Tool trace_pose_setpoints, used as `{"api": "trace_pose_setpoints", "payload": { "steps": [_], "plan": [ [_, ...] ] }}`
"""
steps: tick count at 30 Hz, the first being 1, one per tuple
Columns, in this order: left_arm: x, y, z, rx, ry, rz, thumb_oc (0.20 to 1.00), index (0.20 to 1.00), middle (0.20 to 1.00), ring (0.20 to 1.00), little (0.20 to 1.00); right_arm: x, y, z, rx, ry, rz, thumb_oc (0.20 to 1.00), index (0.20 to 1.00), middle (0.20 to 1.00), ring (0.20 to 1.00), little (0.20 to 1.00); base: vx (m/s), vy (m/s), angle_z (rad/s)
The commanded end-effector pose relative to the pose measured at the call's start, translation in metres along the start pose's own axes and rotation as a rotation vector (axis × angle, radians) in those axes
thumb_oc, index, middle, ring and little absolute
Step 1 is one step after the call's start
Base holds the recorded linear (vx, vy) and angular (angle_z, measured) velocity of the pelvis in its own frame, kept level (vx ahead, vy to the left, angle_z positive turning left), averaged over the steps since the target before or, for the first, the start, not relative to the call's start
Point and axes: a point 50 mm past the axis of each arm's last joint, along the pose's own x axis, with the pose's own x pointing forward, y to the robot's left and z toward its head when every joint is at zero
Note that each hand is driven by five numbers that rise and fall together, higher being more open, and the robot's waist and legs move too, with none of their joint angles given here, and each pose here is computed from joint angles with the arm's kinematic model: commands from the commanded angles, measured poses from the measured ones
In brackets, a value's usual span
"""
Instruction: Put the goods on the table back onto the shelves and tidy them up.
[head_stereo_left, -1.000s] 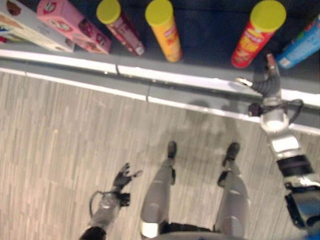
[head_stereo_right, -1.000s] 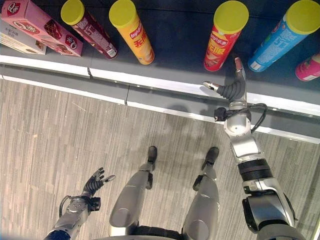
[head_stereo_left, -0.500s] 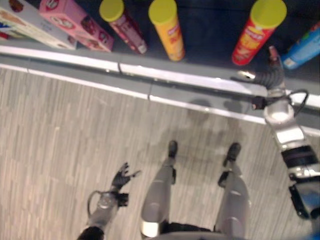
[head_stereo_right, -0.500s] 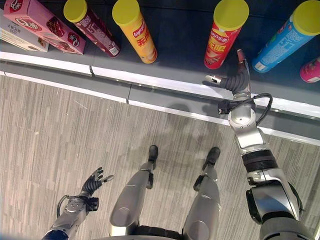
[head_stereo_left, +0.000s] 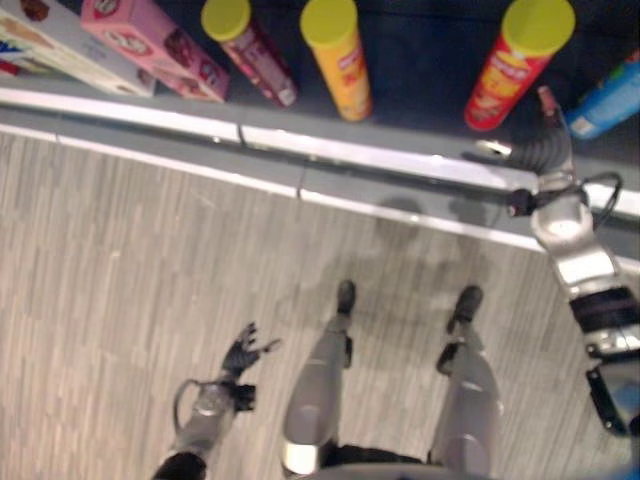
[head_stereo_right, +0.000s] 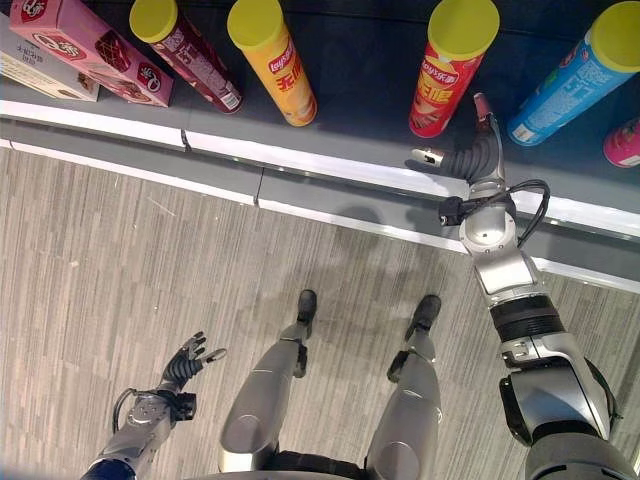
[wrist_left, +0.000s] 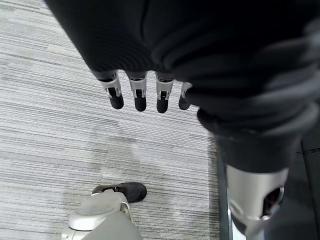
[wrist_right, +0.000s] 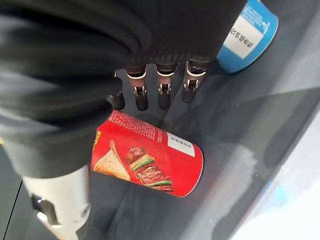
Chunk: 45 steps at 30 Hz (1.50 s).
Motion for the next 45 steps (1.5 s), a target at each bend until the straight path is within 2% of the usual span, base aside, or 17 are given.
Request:
{"api": "trace_pose_setpoints", "payload": {
  "steps": [1, 8, 12, 17, 45],
  "plan": [
    [-0.016, 0.027, -0.016, 0.045, 0.042, 0.048, 1.0, 1.0, 1.0, 1.0, 1.0, 0.016, -0.016, 0.024, -0.081, -0.11, -0.015, 1.0, 1.0, 1.0, 1.0, 1.0, 0.0, -0.002, 0.05],
    [-0.015, 0.029, -0.016, 0.046, 0.038, 0.051, 1.0, 1.0, 1.0, 1.0, 1.0, 0.02, -0.024, 0.025, -0.125, -0.117, -0.033, 1.0, 1.0, 1.0, 1.0, 1.0, 0.0, 0.0, 0.0],
    [-0.017, 0.029, -0.016, 0.049, 0.03, 0.055, 1.0, 1.0, 1.0, 1.0, 1.0, 0.022, -0.033, 0.024, -0.273, -0.131, -0.057, 1.0, 1.0, 1.0, 1.0, 1.0, 0.0, -0.004, 0.01],
    [-0.015, 0.028, -0.015, 0.047, 0.029, 0.063, 1.0, 1.0, 1.0, 1.0, 1.0, 0.023, -0.032, 0.024, -0.278, -0.121, -0.101, 1.0, 1.0, 1.0, 1.0, 1.0, 0.0, 0.0, 0.0],
    [-0.016, 0.034, -0.017, 0.055, 0.043, 0.06, 1.0, 1.0, 1.0, 1.0, 1.0, 0.032, -0.019, 0.033, -0.252, -0.135, 0.064, 1.0, 1.0, 1.0, 1.0, 1.0, 0.0, 0.0, 0.0]
  ]
}}
